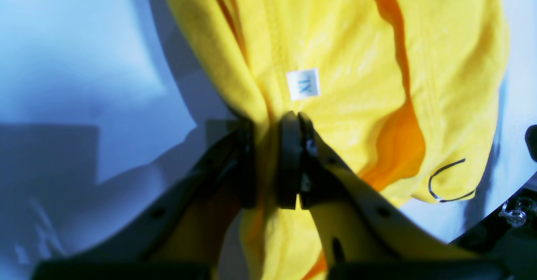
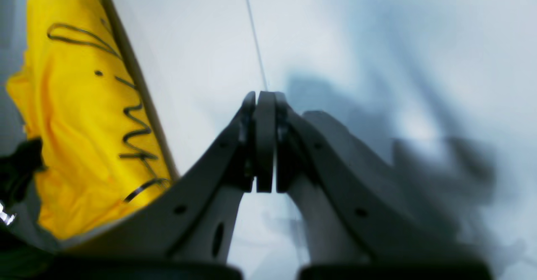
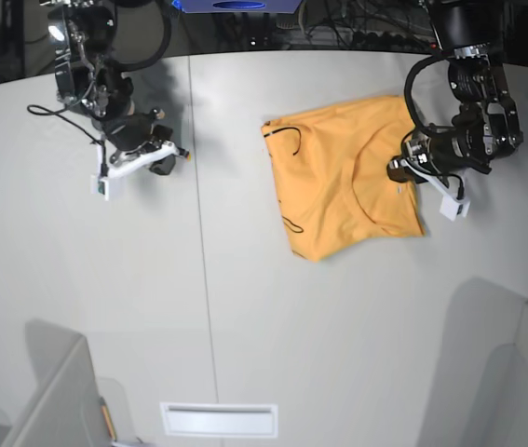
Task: Fold the T-shirt properly
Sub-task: 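Hold the collar edge with the left gripper, then fold the collar edge over the bundle with the left gripper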
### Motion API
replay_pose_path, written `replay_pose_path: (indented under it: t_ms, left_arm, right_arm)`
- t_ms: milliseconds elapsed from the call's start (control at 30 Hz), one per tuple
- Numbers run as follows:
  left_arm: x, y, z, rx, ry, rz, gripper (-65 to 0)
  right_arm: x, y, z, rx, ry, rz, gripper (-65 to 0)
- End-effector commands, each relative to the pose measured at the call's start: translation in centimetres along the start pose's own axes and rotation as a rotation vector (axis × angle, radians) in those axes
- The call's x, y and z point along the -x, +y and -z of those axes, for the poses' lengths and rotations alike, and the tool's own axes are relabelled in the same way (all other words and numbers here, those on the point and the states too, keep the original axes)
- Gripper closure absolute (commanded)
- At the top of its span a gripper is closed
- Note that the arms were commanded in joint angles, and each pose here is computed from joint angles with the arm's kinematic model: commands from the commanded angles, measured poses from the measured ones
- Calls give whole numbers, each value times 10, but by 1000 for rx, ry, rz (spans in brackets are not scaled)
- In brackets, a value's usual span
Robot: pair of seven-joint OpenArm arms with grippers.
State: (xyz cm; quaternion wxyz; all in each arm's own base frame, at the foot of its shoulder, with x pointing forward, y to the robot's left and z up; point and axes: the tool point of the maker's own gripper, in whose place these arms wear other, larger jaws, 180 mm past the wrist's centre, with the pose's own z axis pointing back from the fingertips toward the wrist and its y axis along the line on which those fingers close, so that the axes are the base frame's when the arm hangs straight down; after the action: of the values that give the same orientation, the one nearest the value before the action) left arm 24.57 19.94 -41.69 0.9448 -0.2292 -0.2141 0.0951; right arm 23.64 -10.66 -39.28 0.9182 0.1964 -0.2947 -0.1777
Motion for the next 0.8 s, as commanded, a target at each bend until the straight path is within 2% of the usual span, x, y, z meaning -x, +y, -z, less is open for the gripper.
replay_pose_path:
  t_ms: [0,200,333,467,633,767]
  left_arm:
    - [-13,-1,-6,3,-33,18,0]
    - [-18,-2,-6,-13,6,99,0]
    - [-17,-6,5,-11,66,154,0]
    - [-21,-13,18,-17,147,253,0]
    - [-38,-29,25,-42,215,448,0]
    - [-52,-38,33,-137,256,656,0]
  right_arm:
    - [-12,0,-4,-11,-39,4,0]
    - [-9,-11,-8,12,-34,23,0]
    - [-1,-14,-9,18,-18,30,0]
    - [5,-16,-10,24,-6,33,0]
    - [10,-20,-12,32,1,36,0]
    - [-8,-37,-17,71,-45,58,0]
